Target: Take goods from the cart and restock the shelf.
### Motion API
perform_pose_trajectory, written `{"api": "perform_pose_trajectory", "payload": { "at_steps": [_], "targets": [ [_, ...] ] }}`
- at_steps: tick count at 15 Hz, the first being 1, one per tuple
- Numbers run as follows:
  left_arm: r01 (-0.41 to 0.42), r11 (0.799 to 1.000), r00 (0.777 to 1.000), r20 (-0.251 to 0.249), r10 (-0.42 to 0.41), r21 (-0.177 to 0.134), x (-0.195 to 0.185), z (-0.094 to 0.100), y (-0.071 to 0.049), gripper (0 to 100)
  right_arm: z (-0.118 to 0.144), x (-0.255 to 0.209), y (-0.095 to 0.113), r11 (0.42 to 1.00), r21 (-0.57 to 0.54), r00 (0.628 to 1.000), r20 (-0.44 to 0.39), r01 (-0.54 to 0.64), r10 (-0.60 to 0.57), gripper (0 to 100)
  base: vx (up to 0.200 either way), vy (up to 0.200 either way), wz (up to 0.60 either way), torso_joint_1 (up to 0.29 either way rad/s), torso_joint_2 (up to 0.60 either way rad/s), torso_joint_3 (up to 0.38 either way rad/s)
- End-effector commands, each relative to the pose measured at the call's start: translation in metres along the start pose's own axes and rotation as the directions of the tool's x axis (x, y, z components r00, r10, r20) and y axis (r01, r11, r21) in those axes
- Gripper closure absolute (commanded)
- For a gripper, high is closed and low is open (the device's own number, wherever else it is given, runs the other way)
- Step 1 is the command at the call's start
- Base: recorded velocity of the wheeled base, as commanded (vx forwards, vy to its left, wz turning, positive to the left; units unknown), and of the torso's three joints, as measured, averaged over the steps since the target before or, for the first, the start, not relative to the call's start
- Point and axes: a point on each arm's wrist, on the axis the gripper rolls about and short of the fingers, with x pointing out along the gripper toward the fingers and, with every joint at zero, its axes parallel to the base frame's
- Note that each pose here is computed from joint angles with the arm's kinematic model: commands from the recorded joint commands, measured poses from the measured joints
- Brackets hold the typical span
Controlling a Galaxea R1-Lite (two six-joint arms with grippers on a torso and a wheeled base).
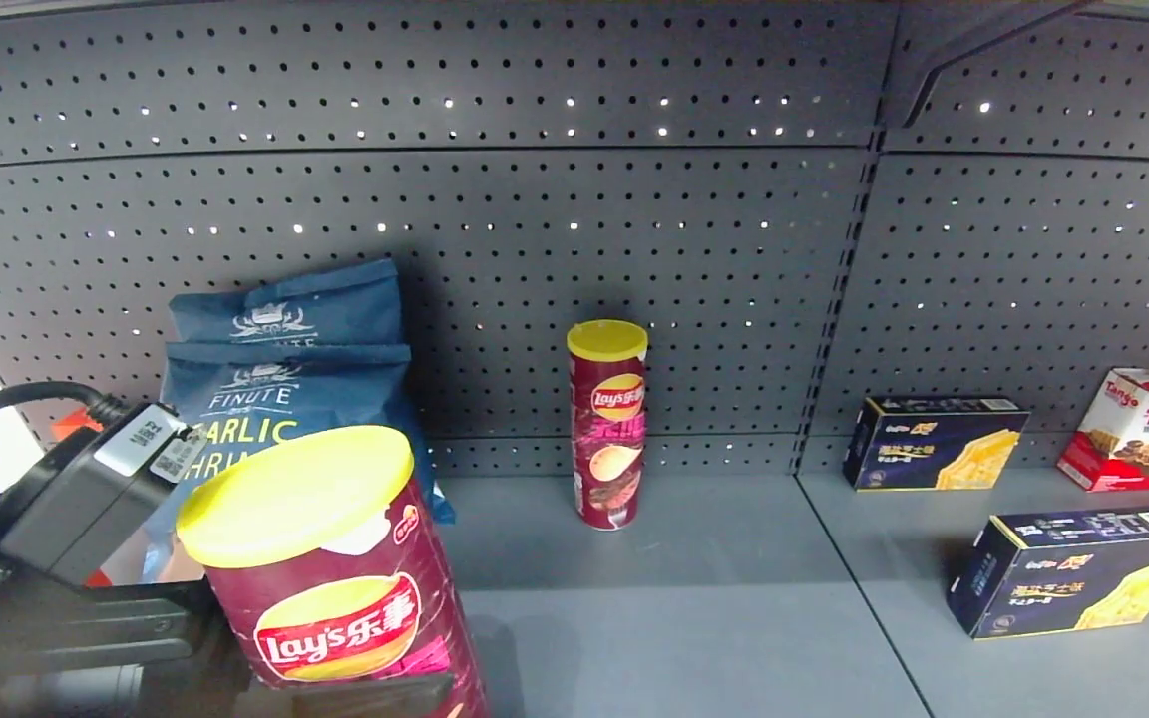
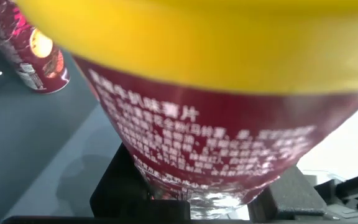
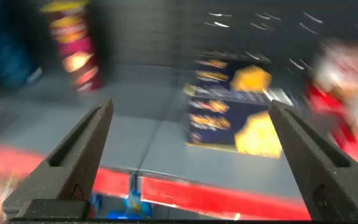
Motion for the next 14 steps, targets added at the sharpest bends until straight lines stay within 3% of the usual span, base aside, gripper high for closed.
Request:
{"api": "perform_pose_trajectory", "payload": {
  "at_steps": [1, 6, 10, 14],
  "targets": [
    [-0.006, 1.0, 1.0, 0.005, 0.006, -0.001, -0.003, -0.001, -0.002, 100, 0.028, 0.038, 0.0, 0.985, -0.076, 0.981, -0.134, -0.153, 0.142, 0, 0.0, 0.0, 0.0, 0.0, 0.0, 0.0],
    [0.051, 0.999, 0.999, 0.017, -0.051, -0.003, -0.002, 0.005, -0.002, 100, 0.053, 0.095, 0.014, 0.942, -0.1, 0.925, -0.25, -0.32, 0.287, 0, 0.0, 0.0, 0.0, 0.0, 0.0, 0.0],
    [0.05, 0.999, 0.999, 0.009, -0.05, -0.014, -0.003, 0.001, -0.002, 100, 0.048, 0.174, 0.034, 0.947, -0.11, 0.934, -0.236, -0.301, 0.269, 0, 0.0, 0.0, 0.0, 0.0, 0.0, 0.0],
    [0.046, 0.999, 0.999, 0.011, -0.045, -0.014, -0.003, 0.001, -0.001, 100, 0.044, 0.209, 0.049, 0.939, -0.11, 0.915, -0.289, -0.325, 0.283, 0, 0.0, 0.0, 0.0, 0.0, 0.0, 0.0]
  ]
}}
